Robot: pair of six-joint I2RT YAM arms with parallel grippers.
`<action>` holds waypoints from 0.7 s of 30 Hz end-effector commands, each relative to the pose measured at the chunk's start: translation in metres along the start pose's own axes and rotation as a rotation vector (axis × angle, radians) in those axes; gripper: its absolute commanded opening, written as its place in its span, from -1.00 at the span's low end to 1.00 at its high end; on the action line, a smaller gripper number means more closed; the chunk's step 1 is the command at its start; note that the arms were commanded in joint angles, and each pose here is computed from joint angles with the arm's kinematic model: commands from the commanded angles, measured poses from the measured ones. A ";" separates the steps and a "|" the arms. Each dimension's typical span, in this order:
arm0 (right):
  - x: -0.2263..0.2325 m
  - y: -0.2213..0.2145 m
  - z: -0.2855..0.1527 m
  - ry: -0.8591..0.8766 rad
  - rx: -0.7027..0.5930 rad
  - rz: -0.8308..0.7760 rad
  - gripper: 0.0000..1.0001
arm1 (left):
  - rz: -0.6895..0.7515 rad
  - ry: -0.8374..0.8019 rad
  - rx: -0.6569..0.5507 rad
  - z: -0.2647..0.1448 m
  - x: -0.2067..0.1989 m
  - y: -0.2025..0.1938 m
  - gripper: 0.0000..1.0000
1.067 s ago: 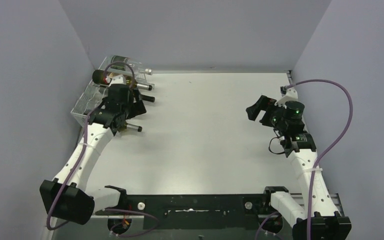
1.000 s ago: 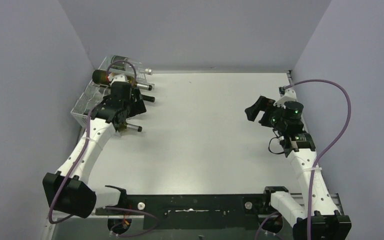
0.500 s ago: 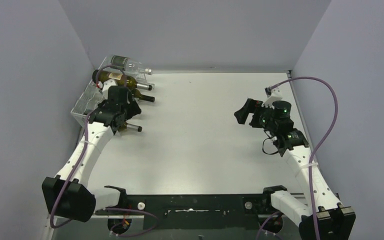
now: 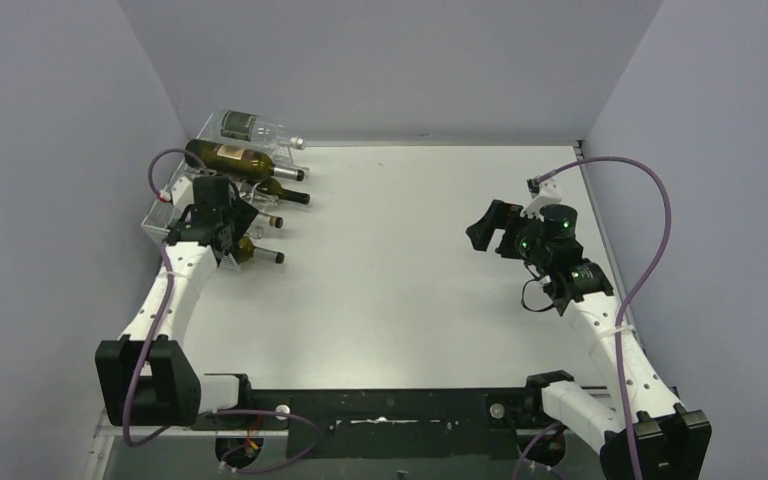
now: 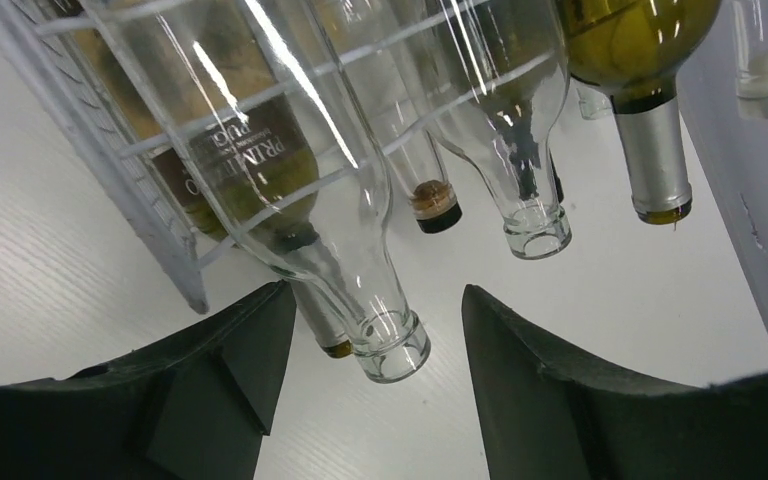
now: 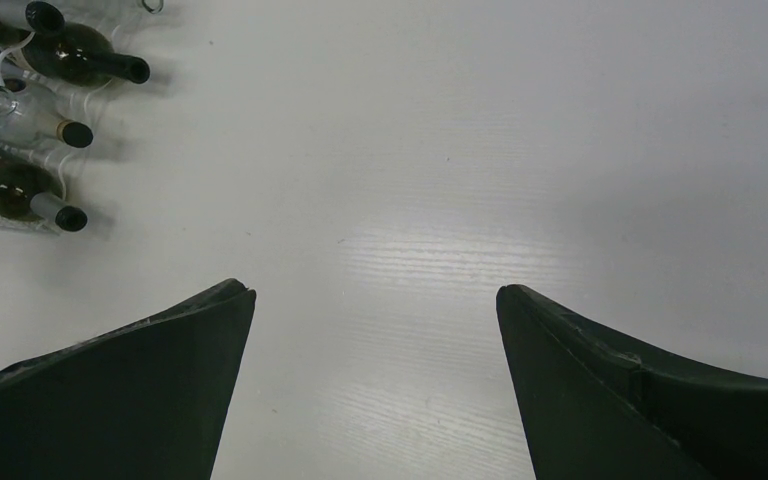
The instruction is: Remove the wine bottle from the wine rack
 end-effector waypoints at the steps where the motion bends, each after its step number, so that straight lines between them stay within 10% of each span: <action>1: 0.007 0.011 -0.002 0.023 -0.078 -0.007 0.95 | -0.125 -0.081 0.011 0.010 -0.020 0.002 0.24; 21: 0.000 0.009 -0.005 -0.052 -0.084 -0.014 0.95 | -0.322 0.046 -0.013 0.029 -0.018 -0.007 0.16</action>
Point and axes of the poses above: each gripper's point midway between its finger pads, its own z axis out along the fingers, its own x axis along the line the jaws close on, y = z × x, the point moved 9 cm from there along -z, back along the fingers, and after that the axes turned 4 degrees about z, right-handed, at the moved point
